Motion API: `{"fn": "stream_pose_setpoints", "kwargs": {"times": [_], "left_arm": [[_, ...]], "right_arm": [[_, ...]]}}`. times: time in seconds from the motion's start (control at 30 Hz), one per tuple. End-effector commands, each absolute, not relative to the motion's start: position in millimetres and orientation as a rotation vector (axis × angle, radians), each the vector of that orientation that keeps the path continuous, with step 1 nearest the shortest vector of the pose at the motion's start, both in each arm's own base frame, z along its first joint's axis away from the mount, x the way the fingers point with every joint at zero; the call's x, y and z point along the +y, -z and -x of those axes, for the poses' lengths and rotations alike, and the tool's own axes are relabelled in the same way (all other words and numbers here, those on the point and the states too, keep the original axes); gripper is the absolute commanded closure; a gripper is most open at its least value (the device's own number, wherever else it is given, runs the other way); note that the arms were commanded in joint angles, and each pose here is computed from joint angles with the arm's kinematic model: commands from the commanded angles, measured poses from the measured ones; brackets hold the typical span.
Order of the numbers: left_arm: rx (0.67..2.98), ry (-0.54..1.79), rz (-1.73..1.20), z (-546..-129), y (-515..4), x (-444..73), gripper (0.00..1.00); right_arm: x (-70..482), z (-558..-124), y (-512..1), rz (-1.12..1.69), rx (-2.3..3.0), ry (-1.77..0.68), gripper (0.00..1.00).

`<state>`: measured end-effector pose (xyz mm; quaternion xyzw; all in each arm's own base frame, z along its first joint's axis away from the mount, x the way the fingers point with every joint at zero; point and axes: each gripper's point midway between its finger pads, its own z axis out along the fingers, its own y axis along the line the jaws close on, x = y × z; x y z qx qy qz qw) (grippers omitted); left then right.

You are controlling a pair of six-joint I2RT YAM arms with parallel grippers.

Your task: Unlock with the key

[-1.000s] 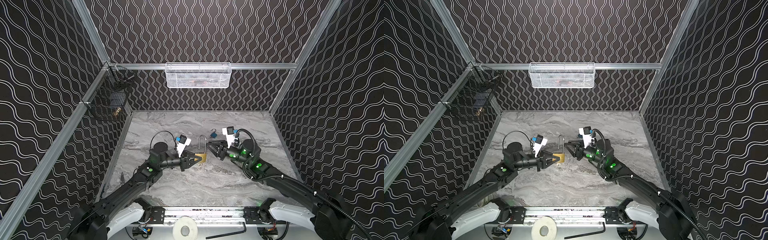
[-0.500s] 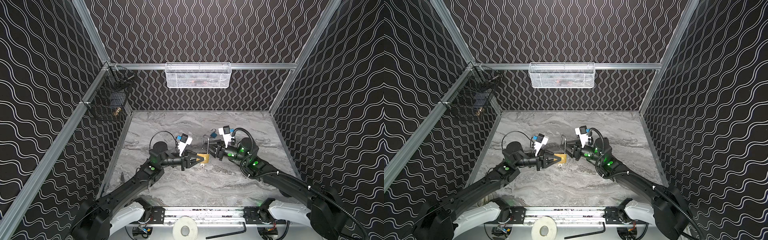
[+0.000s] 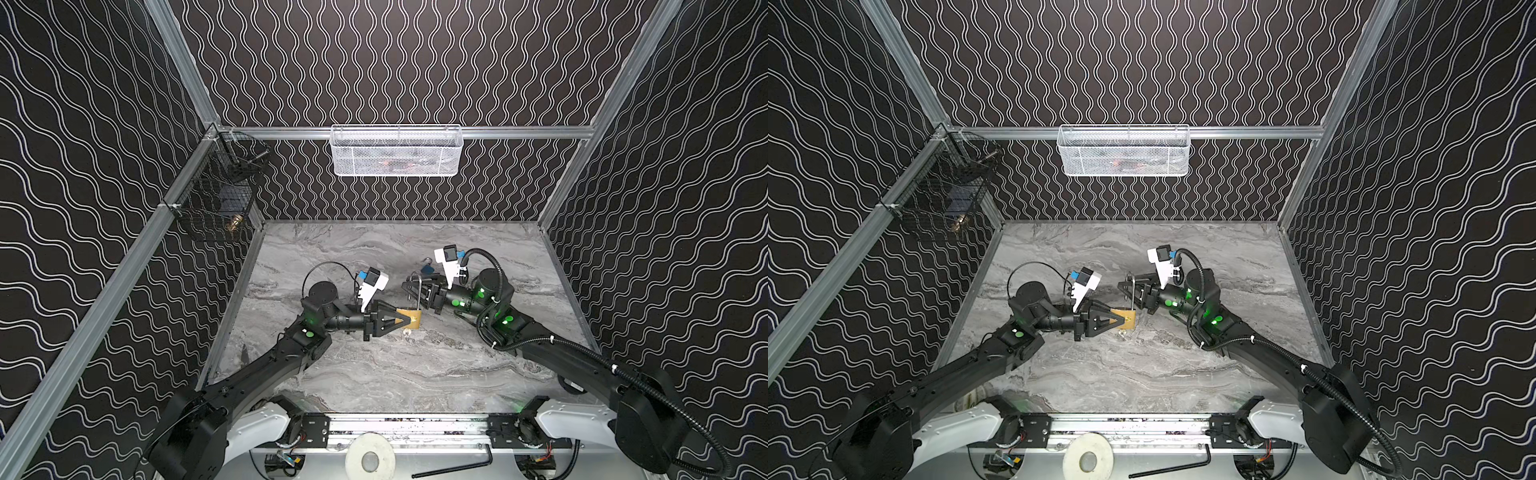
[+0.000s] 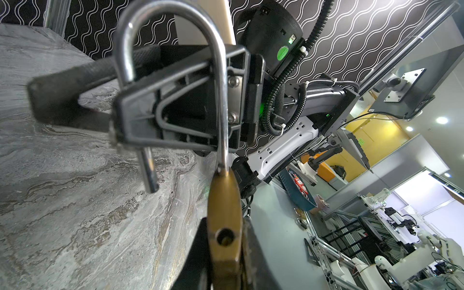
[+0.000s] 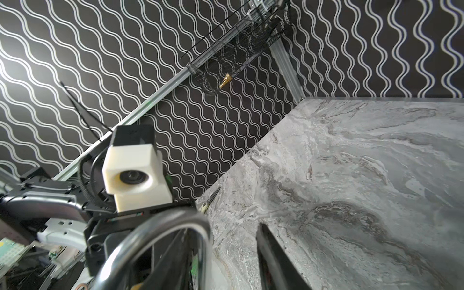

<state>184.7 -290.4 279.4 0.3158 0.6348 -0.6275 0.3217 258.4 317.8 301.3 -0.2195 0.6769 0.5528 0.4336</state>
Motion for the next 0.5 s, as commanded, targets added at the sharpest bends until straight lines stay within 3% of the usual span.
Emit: {"fn": "stream_pose_setpoints", "kwargs": {"times": [0.0,0.47], "left_arm": [[1.583,1.646,-0.861,-182,-299,-290,1.0],[1.756,1.355,-0.779,-203,-284,-276,1.0]], "right_arm": [[316,-272,-296,0.495,1.738,-1.311,0.58],[293,-306,-271,0.297,1.927,-1.052,0.63]]}}
